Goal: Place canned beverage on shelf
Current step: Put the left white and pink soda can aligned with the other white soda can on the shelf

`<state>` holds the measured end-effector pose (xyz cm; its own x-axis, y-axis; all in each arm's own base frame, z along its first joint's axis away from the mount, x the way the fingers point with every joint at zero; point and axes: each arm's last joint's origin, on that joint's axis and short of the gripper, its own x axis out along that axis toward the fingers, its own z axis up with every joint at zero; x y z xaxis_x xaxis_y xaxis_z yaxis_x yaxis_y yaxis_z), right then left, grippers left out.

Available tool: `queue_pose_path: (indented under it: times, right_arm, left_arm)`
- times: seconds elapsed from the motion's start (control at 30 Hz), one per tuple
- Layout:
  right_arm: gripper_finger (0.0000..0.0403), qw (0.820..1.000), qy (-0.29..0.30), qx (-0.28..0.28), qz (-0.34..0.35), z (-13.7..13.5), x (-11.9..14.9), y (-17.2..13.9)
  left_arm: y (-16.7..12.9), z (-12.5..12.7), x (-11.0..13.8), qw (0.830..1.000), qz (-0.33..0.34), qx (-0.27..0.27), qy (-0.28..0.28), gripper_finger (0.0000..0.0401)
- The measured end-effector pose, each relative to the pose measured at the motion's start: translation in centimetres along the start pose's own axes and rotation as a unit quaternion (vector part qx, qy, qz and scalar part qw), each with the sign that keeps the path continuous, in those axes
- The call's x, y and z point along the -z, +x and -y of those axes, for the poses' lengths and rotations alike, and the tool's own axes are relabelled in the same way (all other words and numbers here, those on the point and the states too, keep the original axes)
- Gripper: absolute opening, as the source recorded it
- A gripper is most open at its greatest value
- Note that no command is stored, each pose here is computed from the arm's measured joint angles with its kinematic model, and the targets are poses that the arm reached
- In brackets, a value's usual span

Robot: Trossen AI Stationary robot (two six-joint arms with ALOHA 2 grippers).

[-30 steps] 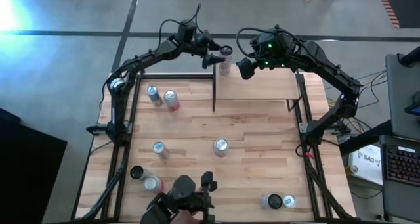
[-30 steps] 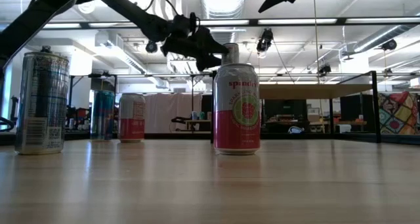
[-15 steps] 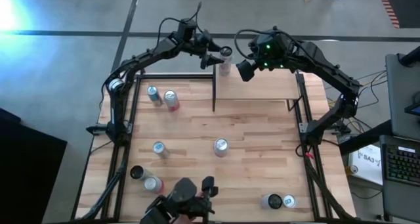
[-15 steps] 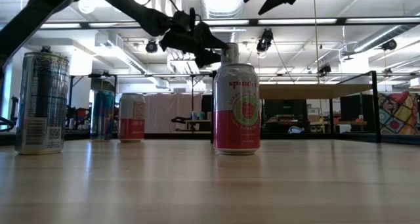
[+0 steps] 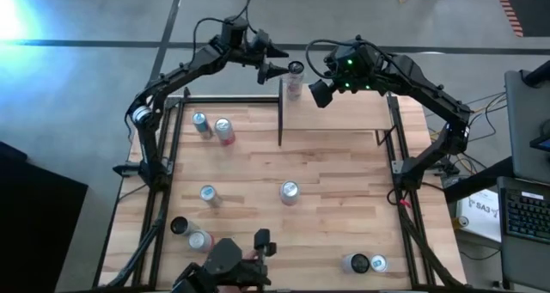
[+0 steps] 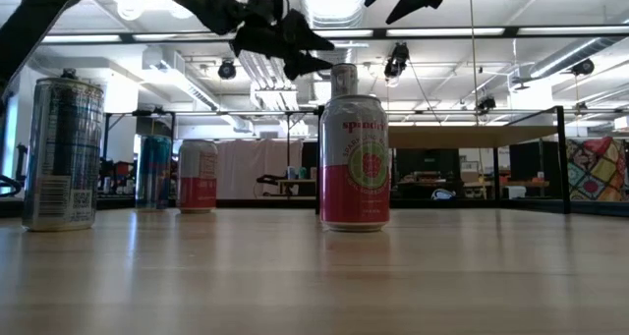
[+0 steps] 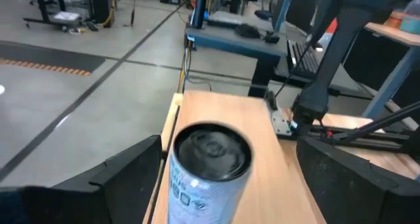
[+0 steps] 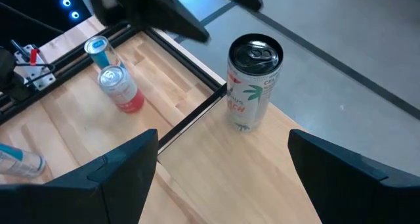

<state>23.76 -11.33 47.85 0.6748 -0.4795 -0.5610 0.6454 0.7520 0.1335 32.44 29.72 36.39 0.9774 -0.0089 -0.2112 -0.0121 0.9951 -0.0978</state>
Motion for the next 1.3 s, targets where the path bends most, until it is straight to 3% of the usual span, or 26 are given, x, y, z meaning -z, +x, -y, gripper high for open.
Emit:
queue_pose_path:
  times: [0.23, 0.43, 0.57, 0.77, 0.93, 1.1, 1.3]
  right_arm:
    - [0.0329, 1.0, -0.015, -0.014, 0.015, -0.3, -0.3, -0.1]
    - [0.0329, 0.993, -0.04, -0.074, 0.081, -1.6, -1.0, 1.0]
    - [0.0329, 0.988, -0.06, -0.085, 0.113, -2.0, -1.2, 2.0]
    - [0.0325, 0.984, -0.082, -0.143, 0.063, -2.7, -0.1, 4.5]
    - [0.0304, 0.992, -0.065, -0.104, 0.044, -2.9, 0.5, 4.8]
    - [0.0276, 0.993, -0.053, -0.098, 0.023, -2.8, 1.0, 4.0]
    - [0.0248, 0.996, -0.043, -0.08, -0.009, -2.4, 2.4, 3.5]
  left_arm:
    - [-2.5, 1.7, -2.5, 1.0, 0.019, -0.008, 0.014, 0.0332]
    - [-4.3, 3.3, -4.6, 0.999, 0.048, -0.006, -0.013, 0.0314]
    - [-5.6, 4.6, -5.5, 0.998, 0.045, -0.005, -0.042, 0.031]
    - [-7.6, 6.7, -4.7, 0.996, -0.037, -0.012, -0.076, 0.0309]
    - [-8.8, 9.5, -4.2, 0.988, -0.111, -0.072, -0.076, 0.0309]
    - [-9.4, 12.1, -3.9, 0.985, -0.11, -0.108, -0.075, 0.0309]
    - [-10.1, 14.9, -0.2, 0.977, -0.089, -0.14, -0.133, 0.0309]
